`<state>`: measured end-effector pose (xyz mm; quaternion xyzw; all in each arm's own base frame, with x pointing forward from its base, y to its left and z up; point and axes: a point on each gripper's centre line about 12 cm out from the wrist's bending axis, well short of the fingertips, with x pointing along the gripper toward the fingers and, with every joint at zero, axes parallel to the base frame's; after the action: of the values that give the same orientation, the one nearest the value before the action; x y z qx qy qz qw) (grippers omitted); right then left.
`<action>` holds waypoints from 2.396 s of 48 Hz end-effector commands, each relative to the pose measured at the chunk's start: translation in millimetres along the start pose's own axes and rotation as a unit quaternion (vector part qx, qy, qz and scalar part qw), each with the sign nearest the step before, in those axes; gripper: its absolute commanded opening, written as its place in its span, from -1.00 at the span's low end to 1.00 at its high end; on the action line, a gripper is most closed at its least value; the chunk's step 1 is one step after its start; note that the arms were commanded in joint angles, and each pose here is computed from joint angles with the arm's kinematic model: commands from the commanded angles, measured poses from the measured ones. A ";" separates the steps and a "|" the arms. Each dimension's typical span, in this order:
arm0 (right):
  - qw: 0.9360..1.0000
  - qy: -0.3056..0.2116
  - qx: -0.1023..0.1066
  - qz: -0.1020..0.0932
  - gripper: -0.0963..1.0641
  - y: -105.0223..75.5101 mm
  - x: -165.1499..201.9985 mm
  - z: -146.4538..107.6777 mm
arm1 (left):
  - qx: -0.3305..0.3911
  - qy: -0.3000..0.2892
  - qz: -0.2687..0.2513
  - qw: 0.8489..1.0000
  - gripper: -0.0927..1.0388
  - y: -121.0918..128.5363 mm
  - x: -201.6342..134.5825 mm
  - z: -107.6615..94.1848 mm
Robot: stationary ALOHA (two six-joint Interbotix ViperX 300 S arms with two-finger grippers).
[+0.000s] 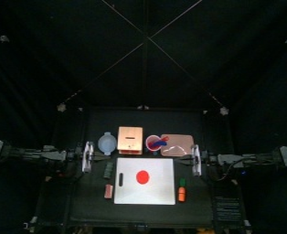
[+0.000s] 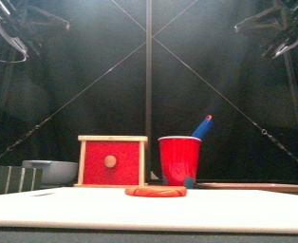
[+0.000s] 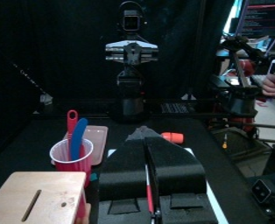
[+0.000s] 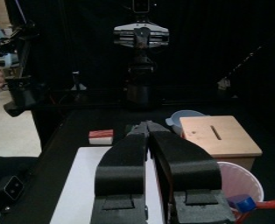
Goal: Get the cutter from the drawer then cut the dough then place the extra dough in the bowl
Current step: Open the drawer
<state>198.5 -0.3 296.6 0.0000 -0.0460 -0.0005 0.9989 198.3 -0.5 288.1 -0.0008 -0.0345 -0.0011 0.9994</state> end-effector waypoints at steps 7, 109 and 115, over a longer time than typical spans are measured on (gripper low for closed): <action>0.998 0.045 -0.035 -0.018 -0.92 -11.7 36.0 -14.7 | -0.067 -0.004 0.022 0.997 -0.71 4.6 16.3 -19.5; 0.975 0.183 -0.076 -0.100 -0.92 -159.3 274.2 -177.3 | -0.512 0.041 0.365 0.777 0.62 22.4 111.4 -194.1; 0.976 0.180 -0.077 -0.094 -0.92 -153.7 277.2 -176.0 | -0.516 0.032 0.378 0.768 0.62 28.8 113.8 -194.8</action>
<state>489.3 -161.1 147.7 -0.0678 0.1276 -0.1058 0.9838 318.4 23.4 95.4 -0.5220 0.0222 0.3574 0.7741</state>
